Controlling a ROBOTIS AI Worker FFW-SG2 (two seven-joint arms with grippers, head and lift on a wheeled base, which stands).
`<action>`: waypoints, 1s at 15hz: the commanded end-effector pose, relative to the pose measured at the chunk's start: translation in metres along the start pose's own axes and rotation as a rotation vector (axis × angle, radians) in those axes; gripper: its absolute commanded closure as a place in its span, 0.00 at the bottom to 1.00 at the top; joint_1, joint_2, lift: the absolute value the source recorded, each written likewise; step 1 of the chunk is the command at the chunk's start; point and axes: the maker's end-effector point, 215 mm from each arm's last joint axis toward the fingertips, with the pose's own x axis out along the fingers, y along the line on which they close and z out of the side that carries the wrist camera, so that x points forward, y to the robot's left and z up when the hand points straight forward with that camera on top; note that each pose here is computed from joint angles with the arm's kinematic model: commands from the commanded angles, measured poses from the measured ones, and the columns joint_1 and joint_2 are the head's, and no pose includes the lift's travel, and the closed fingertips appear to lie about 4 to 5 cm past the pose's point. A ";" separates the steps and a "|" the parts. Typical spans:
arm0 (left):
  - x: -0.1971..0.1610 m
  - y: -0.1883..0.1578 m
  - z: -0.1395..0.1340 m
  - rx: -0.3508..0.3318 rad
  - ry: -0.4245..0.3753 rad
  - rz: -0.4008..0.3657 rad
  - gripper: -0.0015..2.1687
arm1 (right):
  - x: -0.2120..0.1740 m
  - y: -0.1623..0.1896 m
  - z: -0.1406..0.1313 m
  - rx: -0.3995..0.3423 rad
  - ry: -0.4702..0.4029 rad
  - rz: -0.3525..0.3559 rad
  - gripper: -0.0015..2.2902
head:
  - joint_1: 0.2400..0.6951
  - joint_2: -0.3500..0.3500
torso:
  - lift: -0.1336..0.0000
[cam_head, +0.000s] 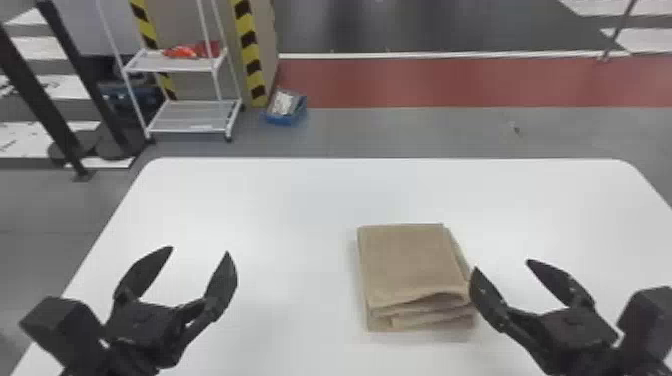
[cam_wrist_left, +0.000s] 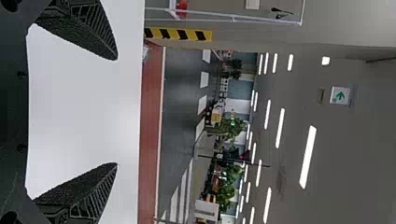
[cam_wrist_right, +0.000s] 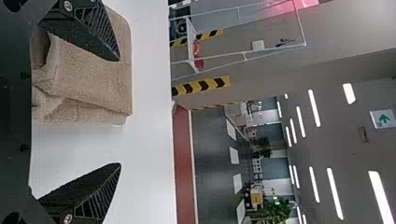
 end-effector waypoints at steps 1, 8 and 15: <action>-0.004 0.017 -0.012 -0.002 0.045 0.030 0.04 | -0.001 -0.002 -0.003 -0.017 0.053 0.009 0.04 | 1.00 0.59 | 0.07; -0.007 0.017 -0.019 -0.018 0.074 0.023 0.04 | 0.000 -0.003 -0.013 -0.028 0.121 0.030 0.04 | 1.00 0.63 | 0.07; -0.004 0.012 -0.026 -0.031 0.096 0.016 0.04 | 0.004 0.001 -0.011 -0.040 0.114 0.032 0.04 | 1.00 0.63 | 0.07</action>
